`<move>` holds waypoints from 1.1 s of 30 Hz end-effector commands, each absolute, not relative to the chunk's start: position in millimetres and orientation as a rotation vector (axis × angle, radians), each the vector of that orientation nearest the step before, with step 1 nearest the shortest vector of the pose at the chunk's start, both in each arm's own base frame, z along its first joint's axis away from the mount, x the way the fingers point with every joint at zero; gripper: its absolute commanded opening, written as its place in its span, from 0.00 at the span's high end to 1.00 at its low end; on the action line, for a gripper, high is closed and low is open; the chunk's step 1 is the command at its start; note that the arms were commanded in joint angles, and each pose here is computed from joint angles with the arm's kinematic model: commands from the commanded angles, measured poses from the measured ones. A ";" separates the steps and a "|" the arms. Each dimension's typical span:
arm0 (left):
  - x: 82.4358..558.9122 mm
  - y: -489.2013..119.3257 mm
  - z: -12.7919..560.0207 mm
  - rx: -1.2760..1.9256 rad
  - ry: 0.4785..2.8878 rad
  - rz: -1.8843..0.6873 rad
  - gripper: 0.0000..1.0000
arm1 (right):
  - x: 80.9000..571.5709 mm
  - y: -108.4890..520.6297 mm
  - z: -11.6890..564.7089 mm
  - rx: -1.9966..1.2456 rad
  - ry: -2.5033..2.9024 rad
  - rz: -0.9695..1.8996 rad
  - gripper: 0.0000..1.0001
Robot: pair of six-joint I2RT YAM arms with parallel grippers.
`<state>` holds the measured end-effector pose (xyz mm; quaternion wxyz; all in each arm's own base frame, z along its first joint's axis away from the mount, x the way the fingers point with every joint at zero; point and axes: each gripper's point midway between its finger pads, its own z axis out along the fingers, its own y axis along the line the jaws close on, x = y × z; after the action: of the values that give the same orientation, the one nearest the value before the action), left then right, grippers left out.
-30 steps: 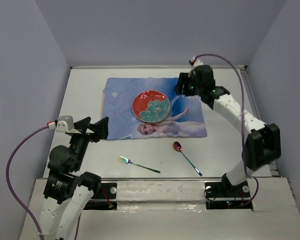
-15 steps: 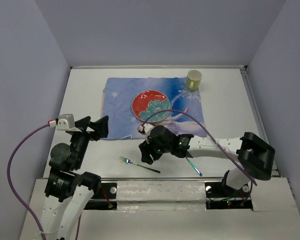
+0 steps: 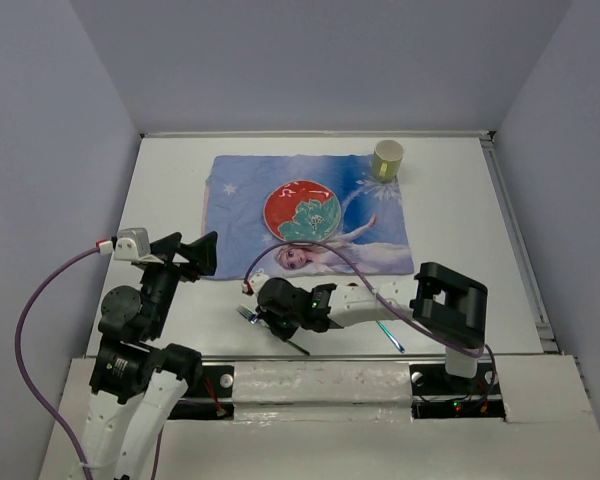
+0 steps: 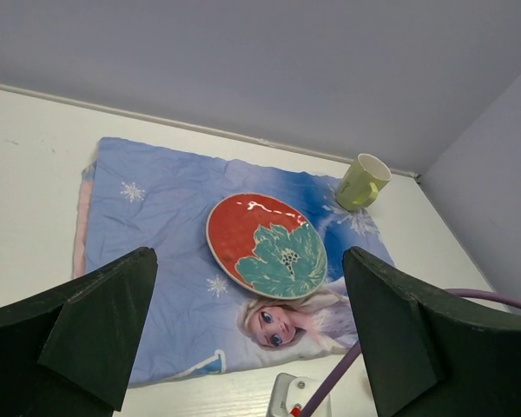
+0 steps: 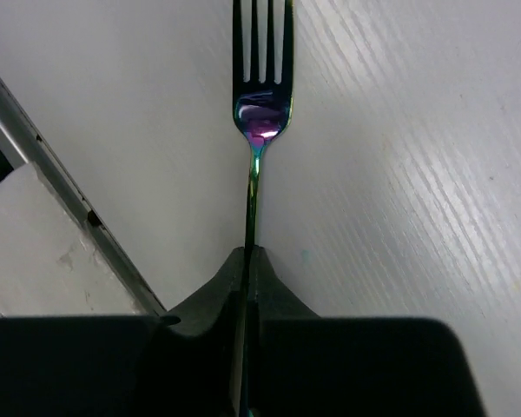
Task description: Set the dinner table for one person
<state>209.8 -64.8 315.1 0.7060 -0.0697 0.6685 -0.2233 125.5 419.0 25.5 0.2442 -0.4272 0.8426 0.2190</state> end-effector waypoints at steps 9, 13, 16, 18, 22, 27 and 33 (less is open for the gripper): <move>208.6 -58.3 324.4 -0.178 1.444 -0.482 0.01 | 210.9 468.2 140.7 -0.759 2.107 0.621 1.00; 208.5 -43.3 323.4 -0.259 1.440 -0.431 0.01 | 283.6 465.0 181.3 -0.467 2.067 0.626 1.00; 208.7 -45.8 322.5 -0.246 1.442 -0.439 0.01 | 343.9 474.1 199.9 -0.233 2.013 0.594 1.00; 208.6 -46.4 322.9 -0.245 1.441 -0.443 0.01 | 365.6 480.8 199.1 -0.131 2.011 0.615 1.00; 207.9 -47.9 323.6 -0.237 1.438 -0.450 0.01 | 402.8 494.8 180.4 0.057 2.029 0.636 1.00; 207.5 -50.6 323.7 -0.225 1.439 -0.460 0.01 | 432.6 507.7 154.8 0.156 2.051 0.614 1.00; 206.9 -51.7 323.9 -0.220 1.438 -0.464 0.01 | 437.9 509.6 129.2 0.187 2.096 0.608 1.00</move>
<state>209.4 -51.0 310.9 0.7077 -0.1019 0.6697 -0.2010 425.7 504.7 86.6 0.4365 0.0280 0.8734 0.2141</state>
